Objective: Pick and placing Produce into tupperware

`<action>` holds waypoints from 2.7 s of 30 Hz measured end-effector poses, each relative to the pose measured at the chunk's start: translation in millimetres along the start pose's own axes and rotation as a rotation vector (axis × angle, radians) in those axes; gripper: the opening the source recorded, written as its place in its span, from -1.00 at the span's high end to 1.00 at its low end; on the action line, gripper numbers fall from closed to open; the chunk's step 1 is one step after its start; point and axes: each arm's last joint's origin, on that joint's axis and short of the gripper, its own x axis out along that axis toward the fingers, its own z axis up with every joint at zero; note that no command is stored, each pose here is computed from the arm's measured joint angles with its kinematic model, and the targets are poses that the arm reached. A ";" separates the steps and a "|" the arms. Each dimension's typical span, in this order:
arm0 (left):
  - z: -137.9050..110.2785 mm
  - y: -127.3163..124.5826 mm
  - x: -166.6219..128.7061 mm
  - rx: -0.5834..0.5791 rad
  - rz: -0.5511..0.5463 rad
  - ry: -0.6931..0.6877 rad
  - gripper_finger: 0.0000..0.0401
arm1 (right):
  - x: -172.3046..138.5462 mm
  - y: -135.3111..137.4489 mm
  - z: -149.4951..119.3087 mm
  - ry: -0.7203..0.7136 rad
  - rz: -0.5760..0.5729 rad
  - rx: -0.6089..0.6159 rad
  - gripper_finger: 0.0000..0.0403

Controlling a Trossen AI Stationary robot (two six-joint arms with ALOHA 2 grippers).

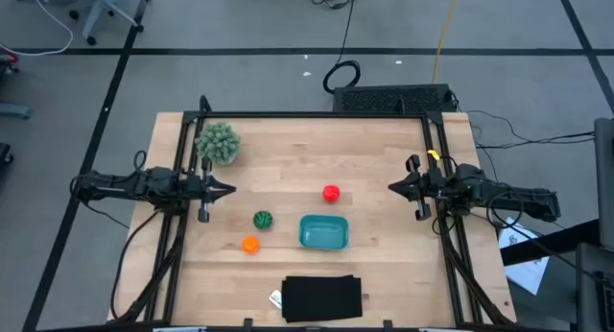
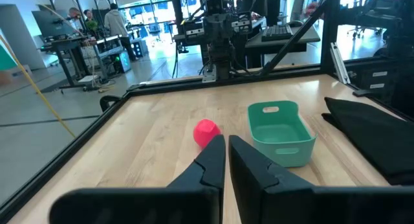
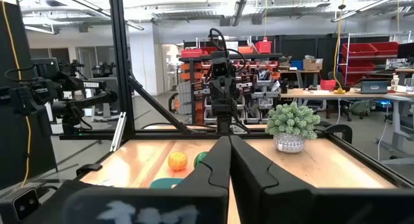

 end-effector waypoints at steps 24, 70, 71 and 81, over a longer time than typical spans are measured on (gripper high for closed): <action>-0.1 0.0 0.0 0.000 0.000 0.001 0.87 | 0.0 0.0 0.0 0.000 0.000 0.000 1.00; 11.5 -0.5 -0.4 -0.249 -0.069 -0.117 0.87 | 0.0 0.1 1.8 -0.019 0.002 0.029 1.00; 9.7 -1.1 -0.1 -0.262 -0.081 -0.099 0.87 | 0.0 0.1 1.8 -0.019 0.002 0.025 1.00; -12.2 -5.2 12.7 -0.295 -0.063 -0.088 0.87 | 0.0 0.1 1.8 -0.019 0.001 -0.022 1.00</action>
